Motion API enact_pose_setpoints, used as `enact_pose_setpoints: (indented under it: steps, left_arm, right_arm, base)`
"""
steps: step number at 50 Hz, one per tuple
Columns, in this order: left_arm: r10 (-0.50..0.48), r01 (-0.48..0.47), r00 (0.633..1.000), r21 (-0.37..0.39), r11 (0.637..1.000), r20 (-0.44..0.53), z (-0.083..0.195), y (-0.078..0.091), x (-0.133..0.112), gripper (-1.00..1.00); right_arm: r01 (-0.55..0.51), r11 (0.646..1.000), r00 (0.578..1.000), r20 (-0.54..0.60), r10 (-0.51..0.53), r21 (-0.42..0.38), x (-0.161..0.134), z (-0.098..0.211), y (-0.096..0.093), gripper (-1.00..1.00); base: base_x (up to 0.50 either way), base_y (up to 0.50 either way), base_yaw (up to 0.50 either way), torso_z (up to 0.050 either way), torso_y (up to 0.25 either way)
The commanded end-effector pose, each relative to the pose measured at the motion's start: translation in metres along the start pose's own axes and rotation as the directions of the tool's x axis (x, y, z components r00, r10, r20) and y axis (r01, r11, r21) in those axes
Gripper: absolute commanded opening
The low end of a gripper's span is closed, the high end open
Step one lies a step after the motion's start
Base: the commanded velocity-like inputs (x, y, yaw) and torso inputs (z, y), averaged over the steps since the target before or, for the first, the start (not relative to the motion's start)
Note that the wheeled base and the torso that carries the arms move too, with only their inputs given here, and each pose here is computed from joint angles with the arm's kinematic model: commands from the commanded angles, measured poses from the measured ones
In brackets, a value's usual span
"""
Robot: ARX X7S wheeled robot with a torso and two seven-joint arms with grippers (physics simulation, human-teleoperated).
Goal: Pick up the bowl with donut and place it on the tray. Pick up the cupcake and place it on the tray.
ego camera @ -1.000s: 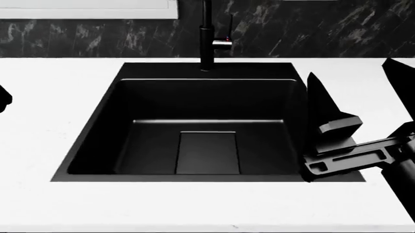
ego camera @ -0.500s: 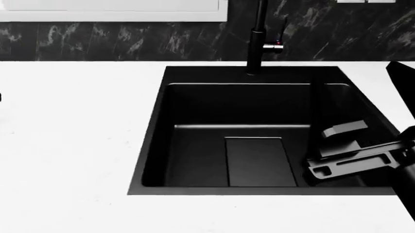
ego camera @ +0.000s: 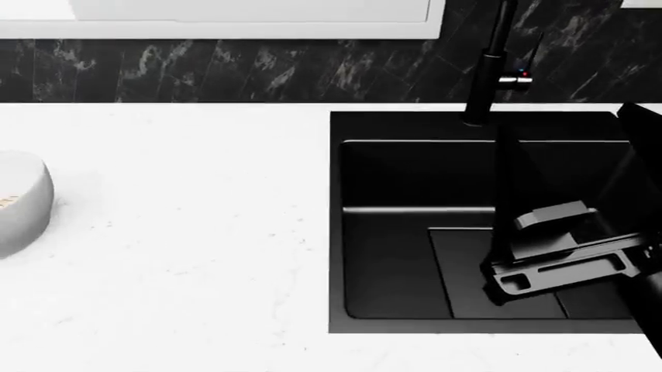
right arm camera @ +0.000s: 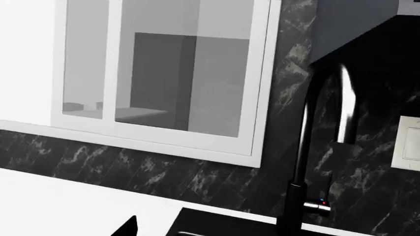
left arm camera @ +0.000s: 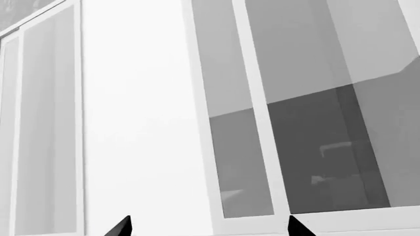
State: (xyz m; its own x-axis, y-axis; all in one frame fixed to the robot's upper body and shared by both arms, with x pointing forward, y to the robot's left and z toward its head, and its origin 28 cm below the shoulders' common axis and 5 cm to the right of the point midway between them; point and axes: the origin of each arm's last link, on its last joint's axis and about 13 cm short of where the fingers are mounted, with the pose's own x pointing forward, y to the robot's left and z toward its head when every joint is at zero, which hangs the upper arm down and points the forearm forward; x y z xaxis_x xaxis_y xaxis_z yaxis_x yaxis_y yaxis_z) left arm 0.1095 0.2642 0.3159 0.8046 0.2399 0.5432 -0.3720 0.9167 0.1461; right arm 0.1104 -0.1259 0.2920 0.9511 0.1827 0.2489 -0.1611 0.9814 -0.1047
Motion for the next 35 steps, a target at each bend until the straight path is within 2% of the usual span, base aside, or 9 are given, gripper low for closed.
enact_pose_setpoints:
  steps: [1, 7, 35]
  left_arm:
    - [0.000, 0.000, 1.000, 0.000, 1.000, 0.001, 0.0002, -0.0001, -0.0007, 1.00]
    - [-0.001, 0.001, 1.000, 0.000, 1.000, 0.000, -0.0002, -0.0001, -0.0007, 1.00]
    - [-0.003, 0.003, 1.000, -0.001, 1.000, 0.005, 0.0005, -0.0005, -0.0022, 1.00]
  right_arm:
    - [-0.005, 1.000, 1.000, 0.009, 0.005, 0.005, -0.0009, 0.0001, -0.0002, 1.00]
    - [-0.011, 1.000, 1.000, 0.024, 0.012, -0.015, -0.0015, -0.0007, 0.0002, 1.00]
    - [0.002, 0.999, 0.999, 0.037, -0.001, -0.032, -0.0026, -0.0014, -0.0004, 1.00]
  base:
    - [0.00, 0.00, 0.00, 0.000, 0.000]
    - [0.00, 0.09, 0.00, 0.000, 0.000]
    - [0.00, 0.50, 0.00, 0.000, 0.000]
